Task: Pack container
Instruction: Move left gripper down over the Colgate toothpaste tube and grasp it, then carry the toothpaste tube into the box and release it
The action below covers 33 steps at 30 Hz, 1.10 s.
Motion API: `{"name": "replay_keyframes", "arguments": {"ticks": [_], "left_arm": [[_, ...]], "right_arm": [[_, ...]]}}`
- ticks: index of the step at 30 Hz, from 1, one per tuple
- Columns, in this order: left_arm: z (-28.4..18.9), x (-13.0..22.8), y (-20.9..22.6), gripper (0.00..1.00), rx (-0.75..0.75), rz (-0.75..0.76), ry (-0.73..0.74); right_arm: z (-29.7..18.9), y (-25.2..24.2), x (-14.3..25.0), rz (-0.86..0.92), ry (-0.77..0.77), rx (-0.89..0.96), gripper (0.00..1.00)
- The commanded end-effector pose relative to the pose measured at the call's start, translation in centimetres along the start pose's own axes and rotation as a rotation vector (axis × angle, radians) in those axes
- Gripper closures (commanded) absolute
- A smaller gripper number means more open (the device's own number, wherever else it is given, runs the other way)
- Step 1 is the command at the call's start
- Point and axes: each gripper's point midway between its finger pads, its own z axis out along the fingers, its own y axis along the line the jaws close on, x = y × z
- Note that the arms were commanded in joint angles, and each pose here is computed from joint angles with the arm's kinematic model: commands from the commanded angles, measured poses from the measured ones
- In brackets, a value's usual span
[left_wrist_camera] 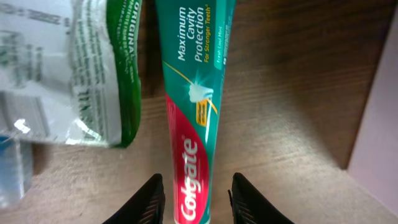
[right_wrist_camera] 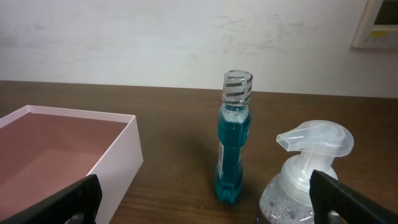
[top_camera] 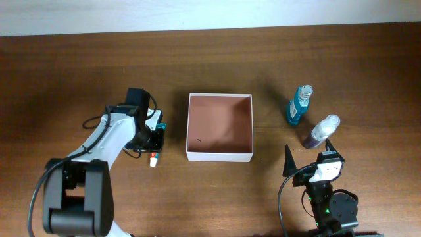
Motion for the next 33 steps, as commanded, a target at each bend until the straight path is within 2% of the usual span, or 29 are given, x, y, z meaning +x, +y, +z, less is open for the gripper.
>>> {"name": "replay_keyframes", "arguments": {"ticks": [1, 13, 15, 19, 21, 27, 33], "left_arm": [[1.6, 0.5, 0.5, 0.64, -0.02, -0.004, 0.041], [2.8, 0.8, 0.9, 0.69, -0.033, -0.006, 0.069], [2.8, 0.8, 0.9, 0.72, -0.033, -0.006, 0.069], [2.8, 0.8, 0.7, 0.87, -0.031, -0.002, 0.07], [2.8, 0.8, 0.6, 0.91, -0.028, 0.001, 0.071], [2.2, 0.4, 0.4, 0.95, -0.025, -0.017, 0.072], [-1.5, -1.7, -1.0, 0.99, 0.029, -0.016, 0.043]], "right_arm": [[0.0, -0.2, 0.3, -0.006, 0.004, 0.006, 0.02], [0.0, -0.2, 0.3, -0.006, 0.004, 0.006, 0.02], [0.0, -0.2, 0.3, -0.006, 0.004, 0.007, 0.02], [0.0, -0.2, 0.3, -0.006, 0.005, 0.007, 0.02], [0.0, -0.2, 0.3, -0.006, 0.004, 0.007, 0.02], [0.0, -0.2, 0.3, -0.006, 0.005, 0.007, 0.02], [0.0, -0.2, 0.3, -0.006, 0.005, 0.007, 0.02]]}}
